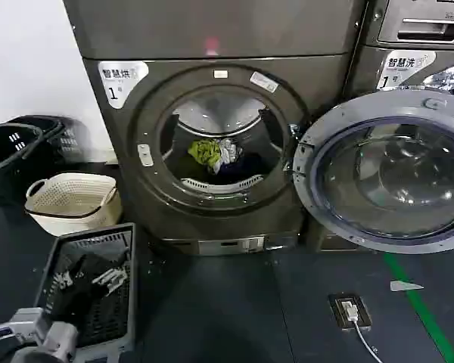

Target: Grasp the clothes from the dryer.

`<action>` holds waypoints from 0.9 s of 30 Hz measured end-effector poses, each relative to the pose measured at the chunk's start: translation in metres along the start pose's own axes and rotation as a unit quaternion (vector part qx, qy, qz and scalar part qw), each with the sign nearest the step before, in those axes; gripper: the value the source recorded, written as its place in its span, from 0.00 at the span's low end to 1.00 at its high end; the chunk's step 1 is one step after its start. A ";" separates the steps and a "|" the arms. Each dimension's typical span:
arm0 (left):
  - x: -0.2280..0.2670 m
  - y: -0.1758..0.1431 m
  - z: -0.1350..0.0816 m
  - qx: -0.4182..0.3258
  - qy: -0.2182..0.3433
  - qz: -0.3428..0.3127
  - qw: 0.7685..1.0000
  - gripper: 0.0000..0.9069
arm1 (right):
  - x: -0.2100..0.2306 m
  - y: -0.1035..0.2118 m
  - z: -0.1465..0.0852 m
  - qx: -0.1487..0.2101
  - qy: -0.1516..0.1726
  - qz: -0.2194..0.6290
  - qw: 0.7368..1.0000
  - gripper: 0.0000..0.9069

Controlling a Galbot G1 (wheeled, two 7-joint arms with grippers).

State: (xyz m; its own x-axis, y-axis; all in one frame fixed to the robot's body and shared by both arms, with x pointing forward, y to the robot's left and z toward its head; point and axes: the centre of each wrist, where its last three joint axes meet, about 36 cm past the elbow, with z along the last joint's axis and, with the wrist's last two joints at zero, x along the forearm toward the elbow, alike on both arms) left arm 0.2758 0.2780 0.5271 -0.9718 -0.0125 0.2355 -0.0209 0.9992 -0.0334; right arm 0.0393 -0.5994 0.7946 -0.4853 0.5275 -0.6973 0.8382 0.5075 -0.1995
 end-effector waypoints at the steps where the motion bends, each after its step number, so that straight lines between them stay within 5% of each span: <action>1: 0.001 0.000 0.000 0.000 0.000 0.000 1.000 1.00 | 0.000 0.000 0.001 -0.002 -0.002 -0.001 1.000 1.00; 27: 0.008 -0.004 -0.005 0.000 -0.009 0.006 1.000 1.00 | 0.000 0.001 0.005 -0.012 -0.023 -0.007 1.000 1.00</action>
State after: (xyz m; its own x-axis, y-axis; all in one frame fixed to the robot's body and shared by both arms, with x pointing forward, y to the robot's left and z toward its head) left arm 0.2689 0.2743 0.5338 -0.9759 -0.0013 0.2184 -0.0092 0.9993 -0.0351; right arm 0.0420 -0.6025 0.7911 -0.4848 0.4881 -0.7258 0.8250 0.5309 -0.1940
